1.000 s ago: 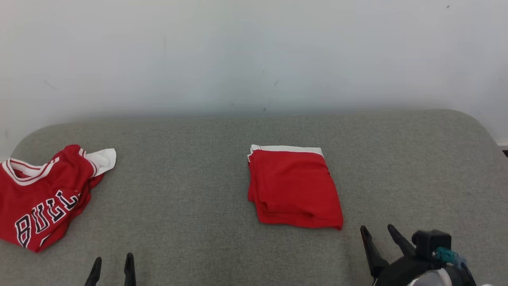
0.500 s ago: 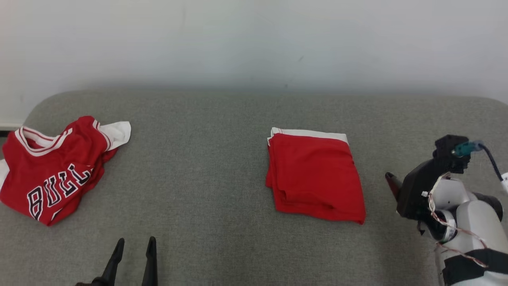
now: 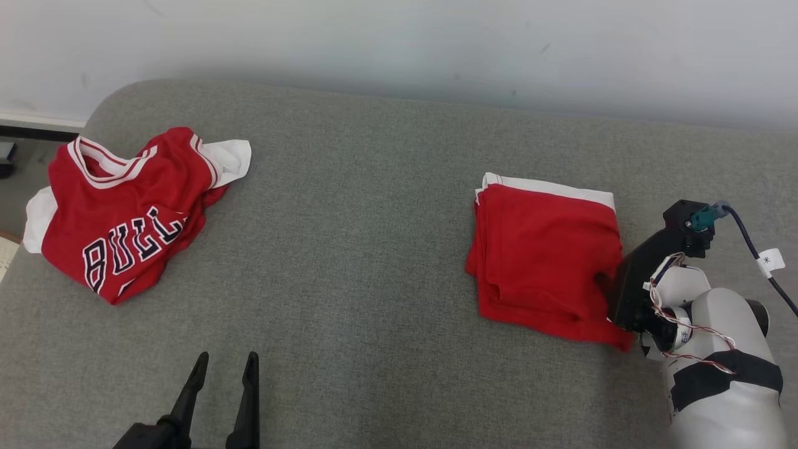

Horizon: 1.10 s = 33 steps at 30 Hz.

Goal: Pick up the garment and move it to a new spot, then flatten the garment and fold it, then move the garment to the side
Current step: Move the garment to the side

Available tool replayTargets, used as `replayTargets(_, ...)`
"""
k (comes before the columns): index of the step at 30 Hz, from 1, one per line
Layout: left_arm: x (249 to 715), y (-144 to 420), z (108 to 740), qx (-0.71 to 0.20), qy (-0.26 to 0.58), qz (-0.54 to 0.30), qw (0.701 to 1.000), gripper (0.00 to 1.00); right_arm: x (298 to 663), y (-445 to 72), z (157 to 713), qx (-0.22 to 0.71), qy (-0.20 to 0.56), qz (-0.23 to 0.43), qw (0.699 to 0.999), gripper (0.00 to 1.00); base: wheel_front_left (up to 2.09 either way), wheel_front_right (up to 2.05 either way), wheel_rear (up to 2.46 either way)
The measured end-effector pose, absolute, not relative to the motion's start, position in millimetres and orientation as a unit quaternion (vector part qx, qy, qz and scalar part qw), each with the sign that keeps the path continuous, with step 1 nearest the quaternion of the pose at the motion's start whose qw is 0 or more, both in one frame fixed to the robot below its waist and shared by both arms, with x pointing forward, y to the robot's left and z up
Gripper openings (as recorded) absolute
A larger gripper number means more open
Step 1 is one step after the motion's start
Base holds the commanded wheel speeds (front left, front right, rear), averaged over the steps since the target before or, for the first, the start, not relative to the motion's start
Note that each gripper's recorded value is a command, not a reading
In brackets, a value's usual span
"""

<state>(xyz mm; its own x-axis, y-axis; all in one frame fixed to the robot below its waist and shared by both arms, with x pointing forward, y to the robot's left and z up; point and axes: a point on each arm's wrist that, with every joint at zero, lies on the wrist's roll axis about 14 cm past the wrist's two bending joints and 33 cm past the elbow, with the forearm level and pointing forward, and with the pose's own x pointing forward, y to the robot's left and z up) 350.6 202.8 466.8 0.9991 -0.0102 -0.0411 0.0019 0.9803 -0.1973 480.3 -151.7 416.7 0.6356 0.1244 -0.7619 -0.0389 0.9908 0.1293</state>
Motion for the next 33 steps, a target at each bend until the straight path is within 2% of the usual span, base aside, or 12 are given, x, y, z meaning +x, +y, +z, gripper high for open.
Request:
replayTargets(8, 352.6, 203.8, 461.8, -0.097, 0.029, -0.001, 0.995, 1.00, 483.8, -141.4, 398.2, 0.043, 0.447, 0.053, 0.892, 1.00, 0.00, 0.00, 0.00)
replayTargets(9, 353.5, 203.4, 460.1, -0.097, 0.032, -0.001, 0.995, 1.00, 485.5, -141.1, 396.3, 0.046, 0.451, 0.053, 0.890, 0.56, 0.00, 0.00, 0.00)
replayTargets(10, 354.0, 203.5, 459.3, -0.097, 0.033, -0.001, 0.995, 1.00, 486.1, -141.2, 395.9, 0.047, 0.451, 0.053, 0.890, 0.37, 0.00, 0.00, 0.00)
replayTargets(11, 354.9, 203.7, 458.7, -0.098, 0.034, -0.001, 0.995, 1.00, 486.9, -141.8, 395.9, 0.045, 0.451, 0.052, 0.890, 0.12, 0.00, 0.00, 0.00)
replayTargets(12, 355.9, 203.6, 458.2, -0.098, 0.034, -0.001, 0.995, 1.00, 487.3, -142.4, 395.6, 0.043, 0.451, 0.052, 0.890, 0.00, 0.00, 0.00, 0.00)
replayTargets(20, 370.7, 192.9, 456.3, -0.099, 0.036, -0.022, 0.994, 1.00, 487.6, -164.2, 402.7, 0.036, 0.428, 0.039, 0.902, 0.00, 0.00, 0.00, 0.00)
replayTargets(27, 387.8, 168.5, 457.9, -0.100, 0.032, -0.064, 0.992, 1.00, 462.9, -261.4, 411.3, -0.034, 0.428, -0.034, 0.903, 0.00, 0.00, 0.00, 0.00)
replayTargets(33, 403.8, 149.7, 462.4, -0.103, 0.023, -0.095, 0.990, 1.00, 431.9, -370.8, 432.1, -0.144, 0.424, -0.121, 0.886, 0.00, 0.00, 0.00, 0.00)
